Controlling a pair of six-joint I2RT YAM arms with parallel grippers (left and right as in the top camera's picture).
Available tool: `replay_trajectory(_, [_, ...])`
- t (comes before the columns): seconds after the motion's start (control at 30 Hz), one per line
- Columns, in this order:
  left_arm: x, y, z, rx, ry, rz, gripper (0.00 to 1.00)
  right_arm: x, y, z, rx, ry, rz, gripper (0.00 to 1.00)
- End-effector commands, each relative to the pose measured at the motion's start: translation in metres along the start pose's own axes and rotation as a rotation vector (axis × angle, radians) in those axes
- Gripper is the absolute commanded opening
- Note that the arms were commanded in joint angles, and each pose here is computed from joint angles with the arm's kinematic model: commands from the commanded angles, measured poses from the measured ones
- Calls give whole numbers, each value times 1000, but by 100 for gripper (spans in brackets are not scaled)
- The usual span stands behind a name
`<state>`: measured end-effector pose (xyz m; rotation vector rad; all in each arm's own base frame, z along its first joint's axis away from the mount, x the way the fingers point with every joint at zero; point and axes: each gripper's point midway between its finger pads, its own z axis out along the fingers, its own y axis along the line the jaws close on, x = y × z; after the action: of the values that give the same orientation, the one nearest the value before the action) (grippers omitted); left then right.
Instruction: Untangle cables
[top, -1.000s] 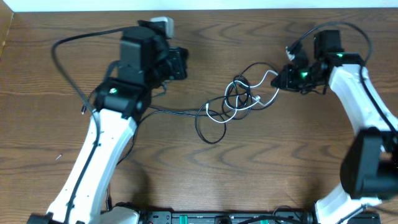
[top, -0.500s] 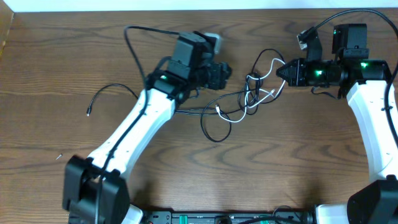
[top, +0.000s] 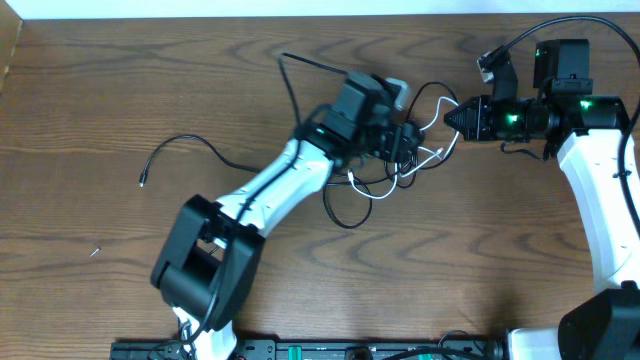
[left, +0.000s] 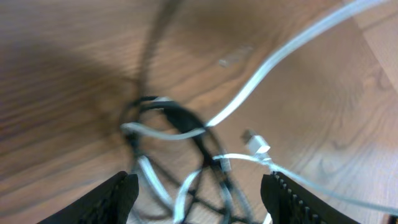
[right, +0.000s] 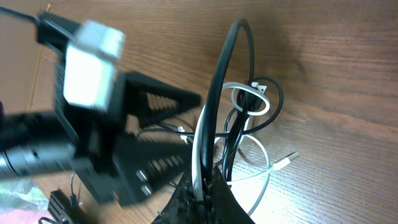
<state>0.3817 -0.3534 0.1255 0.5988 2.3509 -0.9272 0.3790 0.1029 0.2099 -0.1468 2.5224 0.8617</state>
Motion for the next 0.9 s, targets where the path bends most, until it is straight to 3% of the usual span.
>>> replay_trajectory(0.0, [8, -2, 17, -49, 12, 8, 69, -4, 5, -2, -10, -8, -28, 1])
replay_trajectory(0.1, [20, 2, 30, -88, 33, -8, 68, -3, 6, -2, -10, -4, -25, 1])
replay_trajectory(0.2, [30, 4, 40, -94, 55, -7, 59, -2, 3, -2, 3, -2, -23, 1])
replay_trajectory(0.3, [31, 13, 41, -131, 56, -12, 32, -1, -11, -3, 84, 1, 3, 1])
replay_trajectory(0.4, [21, 34, 30, -238, 19, -17, 12, 5, -46, -9, 293, 0, 126, 1])
replay_trajectory(0.57, [-10, 50, -13, -327, -65, -38, 7, 16, -90, -15, 521, 17, 245, 1])
replay_trajectory(0.87, [-59, 58, -144, -398, -223, -112, 7, 38, -136, 15, 584, 135, 346, 1])
